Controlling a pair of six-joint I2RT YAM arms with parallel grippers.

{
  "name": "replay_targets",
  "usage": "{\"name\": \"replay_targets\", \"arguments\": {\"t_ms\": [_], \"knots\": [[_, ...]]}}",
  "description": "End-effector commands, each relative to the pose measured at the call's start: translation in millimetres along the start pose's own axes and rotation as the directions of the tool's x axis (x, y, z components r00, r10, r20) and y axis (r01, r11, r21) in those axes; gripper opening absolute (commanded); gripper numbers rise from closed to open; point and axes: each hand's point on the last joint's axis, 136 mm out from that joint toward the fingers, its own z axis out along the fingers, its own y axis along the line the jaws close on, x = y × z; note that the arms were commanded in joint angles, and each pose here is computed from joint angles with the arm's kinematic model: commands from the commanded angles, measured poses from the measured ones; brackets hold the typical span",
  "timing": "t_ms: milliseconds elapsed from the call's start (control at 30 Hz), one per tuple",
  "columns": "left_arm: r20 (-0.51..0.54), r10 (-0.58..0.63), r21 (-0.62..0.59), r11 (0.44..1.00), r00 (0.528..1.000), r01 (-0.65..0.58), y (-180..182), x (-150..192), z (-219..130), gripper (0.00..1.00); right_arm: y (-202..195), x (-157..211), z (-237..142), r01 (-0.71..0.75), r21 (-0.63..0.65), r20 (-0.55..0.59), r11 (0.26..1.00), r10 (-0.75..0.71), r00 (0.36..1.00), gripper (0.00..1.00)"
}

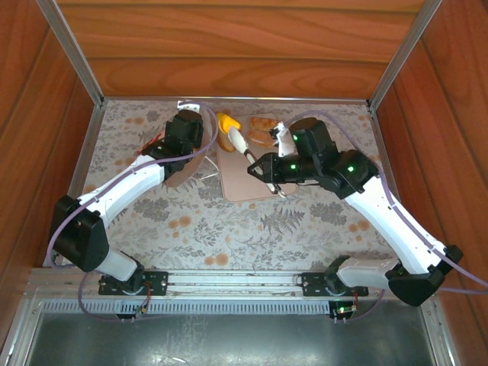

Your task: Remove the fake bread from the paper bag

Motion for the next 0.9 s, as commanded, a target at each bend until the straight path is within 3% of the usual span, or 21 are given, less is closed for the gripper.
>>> {"name": "replay_targets", "arguments": {"t_ms": [0, 333, 533, 867], "knots": [[-0.034, 0.011, -0.029, 1.0, 0.999, -0.012, 4.4, 11.3, -1.4, 0.0, -0.2, -10.6, -12.6, 0.009, 0.013, 0.076, 1.0, -0.01, 0.997, 0.2], [-0.03, 0.002, -0.017, 1.0, 1.0, -0.002, 5.7, 11.0, -7.5, 0.0, -30.4, -18.6, -20.9, -0.09, 0.07, 0.137, 0.994, 0.08, 0.987, 0.21], [-0.027, 0.005, -0.007, 1.0, 1.0, -0.005, 7.8, 6.4, -14.4, 0.0, -64.2, -17.6, 0.5, -0.248, -0.016, 0.087, 0.969, 0.248, 0.965, 0.21], [-0.024, 0.0, 0.017, 1.0, 1.0, 0.0, 4.6, 4.4, -18.2, 0.0, -99.4, -23.0, 25.6, -0.457, -0.252, 0.014, 0.853, 0.476, 0.88, 0.23]]}}
